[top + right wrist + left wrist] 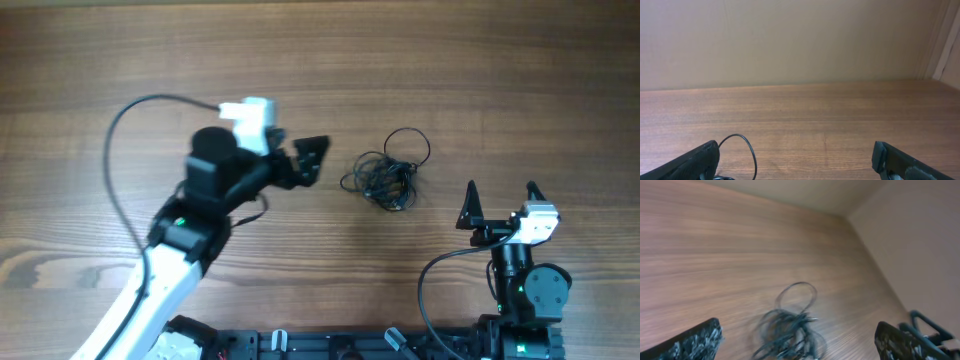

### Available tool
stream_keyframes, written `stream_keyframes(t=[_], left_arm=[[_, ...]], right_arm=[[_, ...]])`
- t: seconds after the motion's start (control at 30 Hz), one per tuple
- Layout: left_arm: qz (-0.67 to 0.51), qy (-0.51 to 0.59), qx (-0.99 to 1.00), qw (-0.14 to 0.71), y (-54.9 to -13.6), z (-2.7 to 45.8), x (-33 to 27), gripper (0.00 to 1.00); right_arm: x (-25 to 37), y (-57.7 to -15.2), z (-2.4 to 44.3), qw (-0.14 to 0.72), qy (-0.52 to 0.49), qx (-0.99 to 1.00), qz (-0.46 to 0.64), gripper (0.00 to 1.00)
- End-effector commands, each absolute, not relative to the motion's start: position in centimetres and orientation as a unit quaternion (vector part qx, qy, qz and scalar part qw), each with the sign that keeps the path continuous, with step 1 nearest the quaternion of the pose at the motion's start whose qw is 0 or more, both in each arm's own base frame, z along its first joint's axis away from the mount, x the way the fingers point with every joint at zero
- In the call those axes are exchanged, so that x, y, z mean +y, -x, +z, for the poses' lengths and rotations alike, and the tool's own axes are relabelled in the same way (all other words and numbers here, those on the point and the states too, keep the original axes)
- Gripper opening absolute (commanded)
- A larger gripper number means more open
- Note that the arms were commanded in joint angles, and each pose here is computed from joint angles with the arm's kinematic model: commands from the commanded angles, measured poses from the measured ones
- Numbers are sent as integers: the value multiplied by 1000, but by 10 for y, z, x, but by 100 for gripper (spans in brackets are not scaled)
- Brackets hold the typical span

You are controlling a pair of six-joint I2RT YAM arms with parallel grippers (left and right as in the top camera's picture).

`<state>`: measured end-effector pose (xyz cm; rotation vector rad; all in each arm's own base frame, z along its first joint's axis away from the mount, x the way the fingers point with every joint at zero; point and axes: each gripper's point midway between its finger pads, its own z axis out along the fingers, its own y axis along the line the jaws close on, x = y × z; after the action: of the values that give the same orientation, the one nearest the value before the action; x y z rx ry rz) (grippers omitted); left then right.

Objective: Untangle cables
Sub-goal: 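Reach the left gripper forward to the black cable bundle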

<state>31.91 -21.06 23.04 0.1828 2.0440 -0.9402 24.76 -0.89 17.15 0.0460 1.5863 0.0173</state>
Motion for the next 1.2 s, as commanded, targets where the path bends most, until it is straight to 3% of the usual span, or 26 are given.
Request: stream_keyframes(t=[0.0, 0.13, 0.33, 0.4, 0.6, 0.8, 1.13, 1.17], left_arm=[[-409, -120, 818, 387, -309, 213, -262, 100], [-413, -149, 838, 323, -285, 175, -298, 100], [-432, -171, 836, 292, -269, 152, -336, 96], [-429, -109, 850, 286, -279, 146, -333, 97], [-412, 249, 837, 262, -325, 128, -295, 100], [-432, 394, 782, 217, -331, 124, -286, 96], [-421, 470, 765, 128, -322, 83, -296, 92], [-416, 473, 765, 132, -324, 78, -294, 86]], right_arm=[[-7, -247, 172, 703, -13, 711, 7, 100], [-7, -247, 172, 703, -13, 711, 7, 100], [-7, -247, 172, 703, -13, 711, 7, 100], [-7, -247, 172, 703, -13, 711, 7, 100], [-7, -248, 171, 701, -13, 713, 7, 100], [-7, -248, 171, 701, -13, 713, 7, 100], [-7, -248, 171, 701, -13, 713, 8, 100], [-7, -248, 171, 701, -13, 713, 8, 100]])
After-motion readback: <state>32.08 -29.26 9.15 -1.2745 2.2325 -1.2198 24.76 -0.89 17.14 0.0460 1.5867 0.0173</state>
